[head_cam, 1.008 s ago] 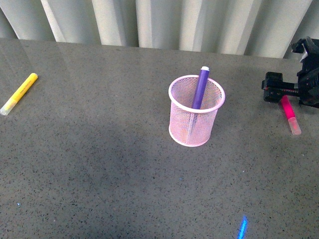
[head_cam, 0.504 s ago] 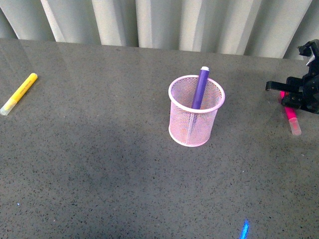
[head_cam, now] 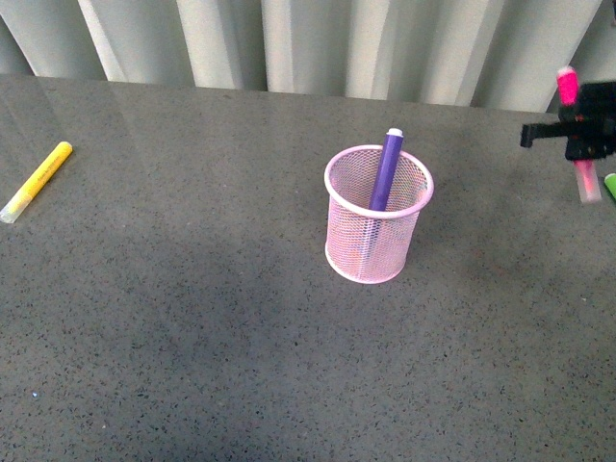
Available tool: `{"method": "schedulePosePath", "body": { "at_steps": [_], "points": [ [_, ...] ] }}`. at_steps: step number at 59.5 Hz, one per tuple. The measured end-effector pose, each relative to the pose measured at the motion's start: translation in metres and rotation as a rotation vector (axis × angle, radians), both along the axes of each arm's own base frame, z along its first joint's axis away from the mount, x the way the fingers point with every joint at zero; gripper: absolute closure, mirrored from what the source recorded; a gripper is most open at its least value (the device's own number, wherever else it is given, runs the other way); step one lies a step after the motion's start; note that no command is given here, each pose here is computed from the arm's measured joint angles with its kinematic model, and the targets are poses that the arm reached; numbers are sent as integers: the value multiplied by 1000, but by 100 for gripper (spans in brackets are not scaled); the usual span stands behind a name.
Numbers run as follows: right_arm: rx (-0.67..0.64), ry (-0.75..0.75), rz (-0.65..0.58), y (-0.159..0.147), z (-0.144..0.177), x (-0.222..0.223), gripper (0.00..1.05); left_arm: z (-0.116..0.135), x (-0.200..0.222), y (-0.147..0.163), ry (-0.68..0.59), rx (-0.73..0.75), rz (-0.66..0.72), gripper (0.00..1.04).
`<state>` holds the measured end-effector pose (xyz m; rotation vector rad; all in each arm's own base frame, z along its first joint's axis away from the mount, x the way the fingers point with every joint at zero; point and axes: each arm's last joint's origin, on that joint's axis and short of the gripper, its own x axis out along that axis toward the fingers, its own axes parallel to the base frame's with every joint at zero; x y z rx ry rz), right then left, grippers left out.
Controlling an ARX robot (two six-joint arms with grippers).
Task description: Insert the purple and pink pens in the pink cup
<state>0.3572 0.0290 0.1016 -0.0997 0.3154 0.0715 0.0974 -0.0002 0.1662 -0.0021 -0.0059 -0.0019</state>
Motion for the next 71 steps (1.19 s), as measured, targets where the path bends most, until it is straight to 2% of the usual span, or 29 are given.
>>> {"method": "schedulePosePath", "body": {
  "at_steps": [6, 14, 24, 42, 71],
  "points": [
    [-72, -150, 141, 33, 19, -10, 94, 0, 0, 0, 0, 0, 0, 7],
    [-122, -283, 286, 82, 28, -28, 94, 0, 0, 0, 0, 0, 0, 7],
    [-136, -333, 366, 118, 25, -41, 94, 0, 0, 0, 0, 0, 0, 7],
    [-106, -364, 439, 141, 10, -48, 94, 0, 0, 0, 0, 0, 0, 7],
    [-70, -381, 479, 146, 6, -48, 94, 0, 0, 0, 0, 0, 0, 7]
  ]
}}
